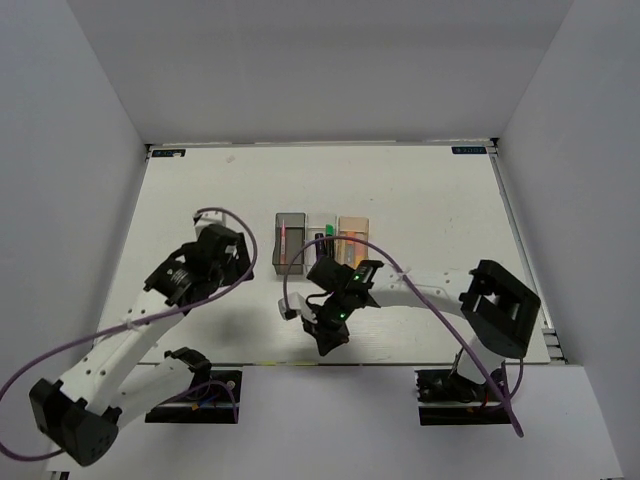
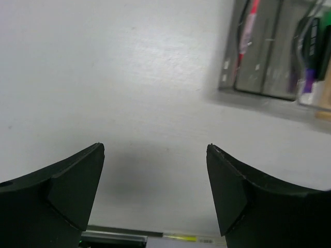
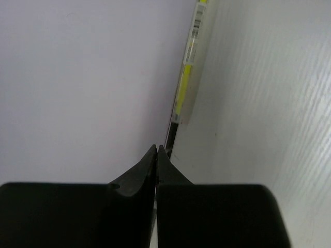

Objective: Sort the stationery into containers
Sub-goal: Move the pen to the center of the board.

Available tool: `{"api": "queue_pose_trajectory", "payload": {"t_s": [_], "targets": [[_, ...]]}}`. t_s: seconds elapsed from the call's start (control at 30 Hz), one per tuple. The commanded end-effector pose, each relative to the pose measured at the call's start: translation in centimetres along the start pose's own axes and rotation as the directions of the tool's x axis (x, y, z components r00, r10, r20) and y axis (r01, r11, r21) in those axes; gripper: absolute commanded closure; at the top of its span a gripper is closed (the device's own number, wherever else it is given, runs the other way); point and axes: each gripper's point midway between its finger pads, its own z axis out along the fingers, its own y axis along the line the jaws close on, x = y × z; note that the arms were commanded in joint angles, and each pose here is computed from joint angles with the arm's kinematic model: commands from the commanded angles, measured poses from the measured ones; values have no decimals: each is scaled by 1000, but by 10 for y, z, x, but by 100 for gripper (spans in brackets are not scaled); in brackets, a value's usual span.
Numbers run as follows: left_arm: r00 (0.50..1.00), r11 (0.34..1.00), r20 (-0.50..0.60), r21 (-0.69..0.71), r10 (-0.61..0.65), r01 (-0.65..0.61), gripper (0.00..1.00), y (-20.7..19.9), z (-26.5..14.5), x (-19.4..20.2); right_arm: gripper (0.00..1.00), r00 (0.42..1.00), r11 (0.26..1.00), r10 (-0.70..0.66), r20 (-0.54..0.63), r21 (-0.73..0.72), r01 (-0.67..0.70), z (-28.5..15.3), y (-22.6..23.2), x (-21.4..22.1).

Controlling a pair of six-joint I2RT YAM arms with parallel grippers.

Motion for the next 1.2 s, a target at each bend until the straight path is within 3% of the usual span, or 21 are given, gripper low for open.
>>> {"api": "queue_pose_trajectory", "payload": {"t_s": [0.0,0.23,0.57,1.17], "targets": [[1000,999,-9,-46,0,0,9,29,-5,22,100,999,998,-50,13,25,50,12,-4,-30],[999,989,36,-147,-4,9,0,71,-14,38,100,998,996,-55,-34,-70,52,50,5,-47],[996,979,91,-201,-19,38,0,92,-13,44,100,990,983,-99,-102,-163,81,76,27,-34],[994,973,102,-224,-40,62,0,98,-13,45,100,977,995,-96,-189,-37,90,93,-7,-15]]}}
